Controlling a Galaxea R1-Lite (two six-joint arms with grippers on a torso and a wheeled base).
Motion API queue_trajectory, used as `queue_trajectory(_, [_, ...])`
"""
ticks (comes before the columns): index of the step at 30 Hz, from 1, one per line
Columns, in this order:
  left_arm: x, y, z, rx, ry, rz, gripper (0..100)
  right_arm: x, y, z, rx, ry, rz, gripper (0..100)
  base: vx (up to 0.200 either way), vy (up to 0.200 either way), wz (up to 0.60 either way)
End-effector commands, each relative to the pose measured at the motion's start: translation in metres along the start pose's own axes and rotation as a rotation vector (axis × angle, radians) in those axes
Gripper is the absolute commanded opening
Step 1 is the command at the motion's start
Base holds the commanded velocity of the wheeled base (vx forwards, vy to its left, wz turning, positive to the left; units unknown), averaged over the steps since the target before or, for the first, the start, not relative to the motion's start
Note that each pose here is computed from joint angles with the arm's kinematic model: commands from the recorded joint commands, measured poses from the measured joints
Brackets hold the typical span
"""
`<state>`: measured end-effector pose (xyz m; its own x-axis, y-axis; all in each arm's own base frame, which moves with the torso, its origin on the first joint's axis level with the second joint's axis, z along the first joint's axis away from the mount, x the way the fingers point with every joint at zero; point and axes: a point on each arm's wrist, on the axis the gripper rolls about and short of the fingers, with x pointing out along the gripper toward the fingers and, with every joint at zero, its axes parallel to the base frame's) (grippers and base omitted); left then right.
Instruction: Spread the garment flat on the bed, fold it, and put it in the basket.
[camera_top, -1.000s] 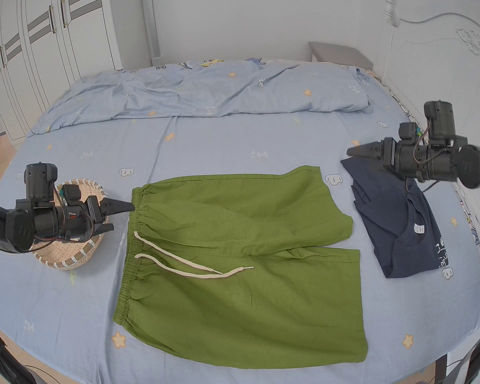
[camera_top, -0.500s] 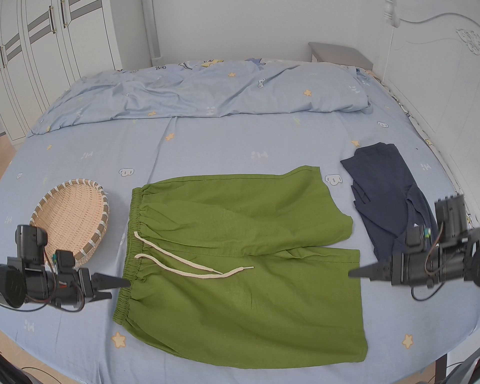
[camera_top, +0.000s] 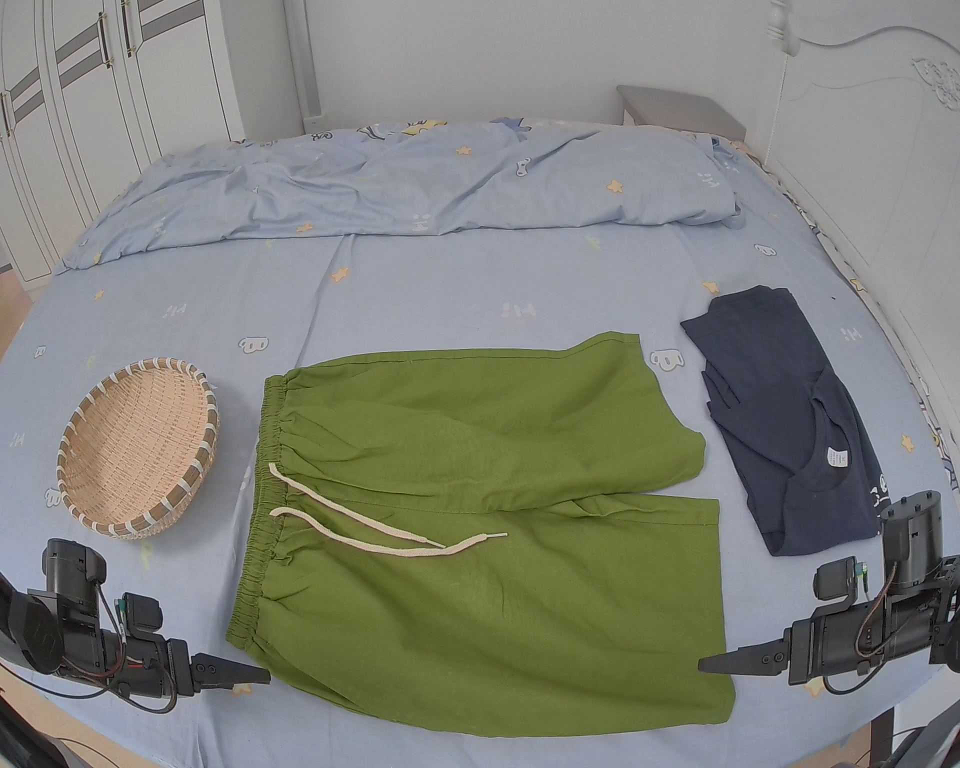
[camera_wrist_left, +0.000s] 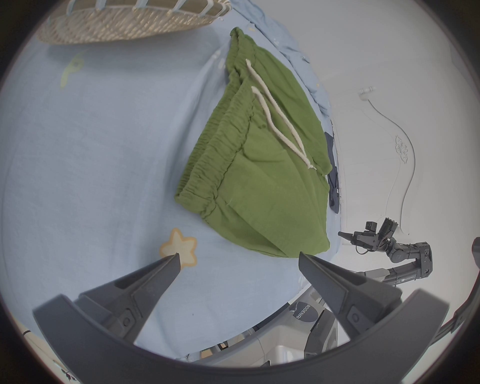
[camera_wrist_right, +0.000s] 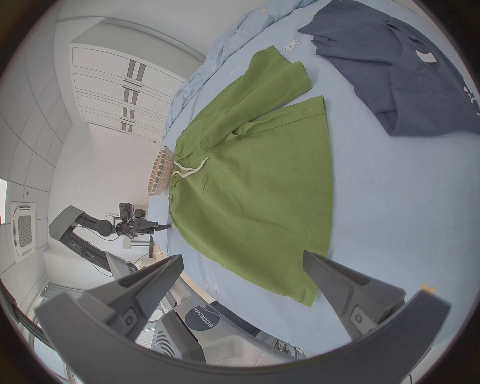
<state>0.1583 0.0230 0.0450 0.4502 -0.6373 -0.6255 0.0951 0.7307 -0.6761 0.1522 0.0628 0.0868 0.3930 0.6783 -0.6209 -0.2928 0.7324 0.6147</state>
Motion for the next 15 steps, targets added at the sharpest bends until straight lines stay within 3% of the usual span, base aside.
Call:
queue_trajectory(1, [0.011,0.012,0.008,-0.035,0.036,-0.002,100,-0.001,0.0,-0.002,-0.002,-0.004,0.003,100,0.0,0.0,0.0])
queue_trajectory(15, [0.025,0.022,0.046,-0.001,-0.002,-0.005,100,-0.002,0.0,-0.002,-0.011,-0.024,0.009,100,0.0,0.0,0.0])
